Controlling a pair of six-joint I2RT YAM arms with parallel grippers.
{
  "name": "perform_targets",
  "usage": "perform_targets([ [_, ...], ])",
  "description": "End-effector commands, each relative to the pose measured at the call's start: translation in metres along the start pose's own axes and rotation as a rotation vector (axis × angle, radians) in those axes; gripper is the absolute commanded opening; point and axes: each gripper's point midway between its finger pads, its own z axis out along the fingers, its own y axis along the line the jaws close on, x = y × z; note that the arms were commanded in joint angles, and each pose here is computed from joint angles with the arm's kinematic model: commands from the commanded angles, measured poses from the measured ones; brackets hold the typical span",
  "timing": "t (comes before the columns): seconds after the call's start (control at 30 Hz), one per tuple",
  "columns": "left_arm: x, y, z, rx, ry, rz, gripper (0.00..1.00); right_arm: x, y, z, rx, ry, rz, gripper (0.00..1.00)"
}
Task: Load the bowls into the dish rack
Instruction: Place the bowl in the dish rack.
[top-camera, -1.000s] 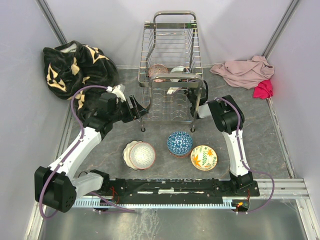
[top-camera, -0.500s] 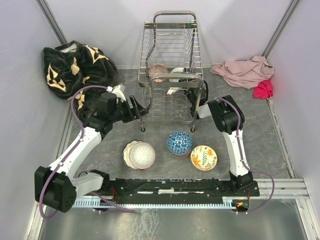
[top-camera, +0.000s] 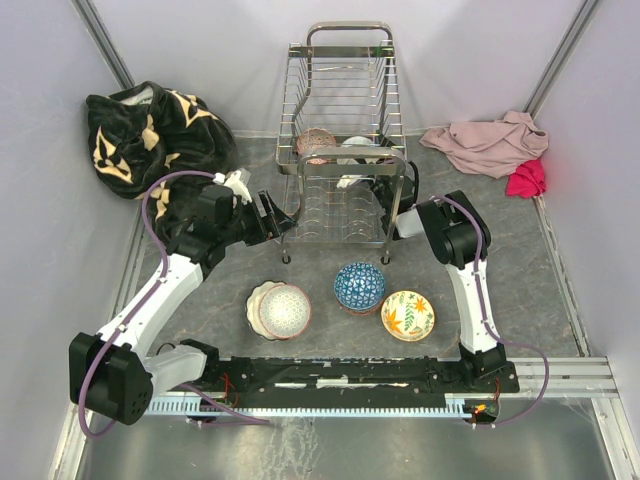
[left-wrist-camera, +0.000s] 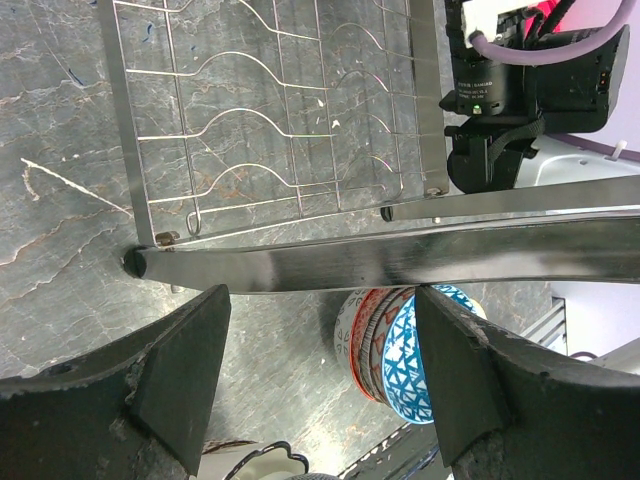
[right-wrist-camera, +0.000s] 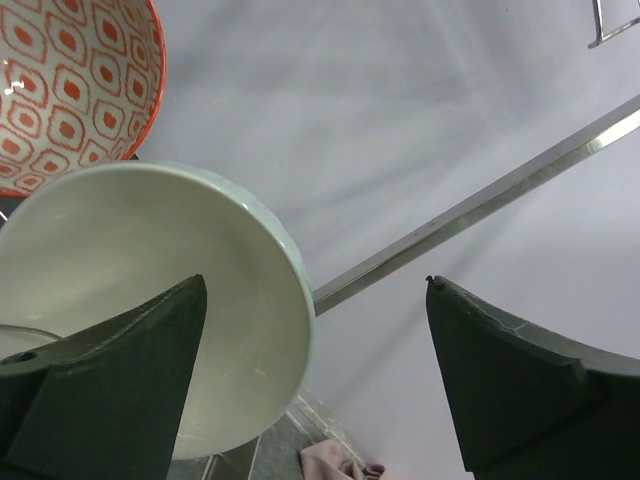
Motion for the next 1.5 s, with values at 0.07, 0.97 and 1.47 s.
perform_targets([
  [0.07, -0.017, -0.013, -0.001, 0.046, -0.051, 0.018, 0.80, -0.010, -0.026, -0.003, 0.062, -0.057, 0.191, 0.99],
  [0.97, -0.033, -0.011, -0.016, 0.008, -0.112, 0.041, 0.81, 0.031, -0.142, -0.036, 0.362, 0.183, 0.799, 0.99],
  [1.47, -0.055, -0.020, -0.075, -0.087, -0.231, 0.057, 0.98, 0.037, -0.193, -0.208, 0.613, 0.965, 1.149, 0.99],
])
